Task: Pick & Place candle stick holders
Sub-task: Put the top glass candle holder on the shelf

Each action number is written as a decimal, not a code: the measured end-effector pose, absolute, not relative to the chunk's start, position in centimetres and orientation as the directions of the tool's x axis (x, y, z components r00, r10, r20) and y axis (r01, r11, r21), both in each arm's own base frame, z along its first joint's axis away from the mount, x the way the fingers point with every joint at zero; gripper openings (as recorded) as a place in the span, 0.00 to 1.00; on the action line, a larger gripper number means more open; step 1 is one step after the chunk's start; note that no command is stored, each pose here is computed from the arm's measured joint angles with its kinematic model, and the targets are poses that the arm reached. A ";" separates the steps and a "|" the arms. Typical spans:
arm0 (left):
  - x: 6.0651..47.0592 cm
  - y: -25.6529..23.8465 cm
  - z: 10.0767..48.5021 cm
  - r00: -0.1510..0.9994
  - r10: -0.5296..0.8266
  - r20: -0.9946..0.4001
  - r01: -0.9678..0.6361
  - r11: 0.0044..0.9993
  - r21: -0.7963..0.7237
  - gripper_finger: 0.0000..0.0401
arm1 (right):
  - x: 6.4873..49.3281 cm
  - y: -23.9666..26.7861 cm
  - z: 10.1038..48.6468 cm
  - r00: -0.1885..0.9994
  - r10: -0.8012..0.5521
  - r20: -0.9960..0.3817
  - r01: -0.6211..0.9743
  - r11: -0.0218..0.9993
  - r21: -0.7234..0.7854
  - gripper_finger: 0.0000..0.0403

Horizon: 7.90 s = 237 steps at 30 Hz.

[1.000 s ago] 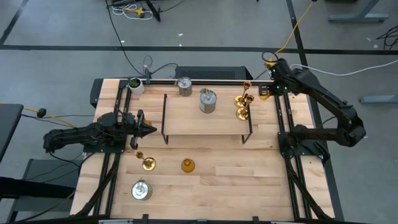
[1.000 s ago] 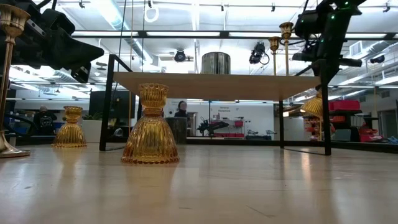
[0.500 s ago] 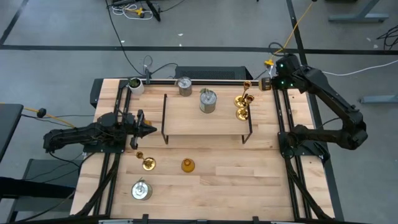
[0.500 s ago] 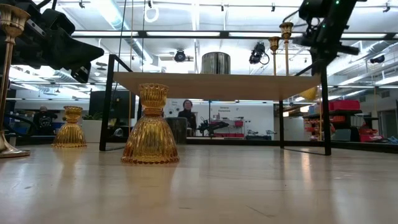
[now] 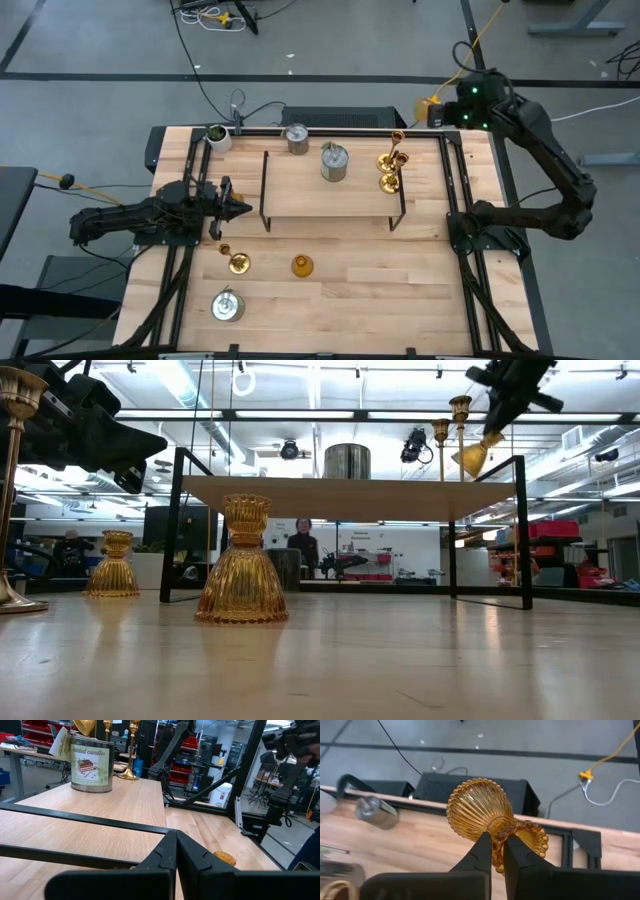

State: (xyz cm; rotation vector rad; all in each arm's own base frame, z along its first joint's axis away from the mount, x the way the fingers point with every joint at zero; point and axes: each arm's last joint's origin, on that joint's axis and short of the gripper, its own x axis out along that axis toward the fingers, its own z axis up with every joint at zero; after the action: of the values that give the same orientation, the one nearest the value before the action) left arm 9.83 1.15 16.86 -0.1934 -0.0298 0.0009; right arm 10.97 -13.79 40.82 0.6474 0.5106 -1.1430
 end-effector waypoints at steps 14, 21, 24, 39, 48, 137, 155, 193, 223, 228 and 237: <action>9.8 1.1 16.9 1.000 0.004 0.030 0.002 0.981 -0.192 0.02 | 11.4 -12.6 45.2 0.519 -0.697 -0.495 0.855 0.424 0.299 0.03; 9.8 1.1 16.9 1.000 0.004 0.030 0.002 0.981 -0.192 0.02 | 12.2 -12.2 45.4 0.602 -0.642 -0.475 0.798 0.502 0.332 0.03; 9.8 1.1 16.9 1.000 0.004 0.030 0.002 0.981 -0.192 0.02 | 12.8 -12.1 45.3 0.619 -0.624 -0.478 0.784 0.527 0.327 0.03; 9.8 1.1 16.9 1.000 0.004 0.030 0.002 0.981 -0.192 0.02 | 17.3 -8.9 45.0 0.813 -0.352 -0.464 0.518 0.800 0.301 0.03; 9.8 1.1 16.9 1.000 0.004 0.030 0.002 0.981 -0.192 0.02 | 21.2 -5.8 44.3 0.865 -0.171 -0.472 0.305 0.926 0.224 0.03; 9.6 1.2 18.8 0.973 0.040 0.227 0.074 0.877 -0.474 0.02 | 29.6 7.1 38.3 0.764 0.064 -0.642 -0.125 0.991 -0.049 0.03; 10.7 1.3 30.3 0.958 -0.009 0.285 0.101 0.946 -0.309 0.02 | 29.6 7.1 38.3 0.764 0.064 -0.642 -0.124 0.991 -0.048 0.03; 23.1 2.7 41.9 0.966 -0.217 -0.140 0.168 0.939 -0.299 0.89 | 29.6 7.0 38.3 0.766 0.033 -0.641 -0.053 0.998 -0.013 0.03; 31.8 -0.5 37.6 0.866 -0.231 -0.443 0.105 0.951 -0.290 0.91 | 29.2 6.1 37.7 0.712 -0.018 -0.702 -0.001 1.000 -0.027 0.03; 33.2 -1.1 37.9 0.837 -0.230 -0.497 0.099 0.956 -0.276 0.91 | 29.2 6.1 37.7 0.713 -0.018 -0.701 -0.004 1.000 -0.030 0.03; 35.1 -1.7 37.2 0.821 -0.209 -0.532 0.071 0.961 -0.267 0.91 | 29.2 6.1 37.8 0.717 -0.017 -0.697 -0.004 1.000 -0.029 0.03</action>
State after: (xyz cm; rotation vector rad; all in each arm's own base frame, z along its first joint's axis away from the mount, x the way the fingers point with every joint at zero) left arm 35.11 -1.67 37.18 -0.2413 0.5910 -0.1506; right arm 29.24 6.11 37.76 -0.0288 0.7708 -0.0069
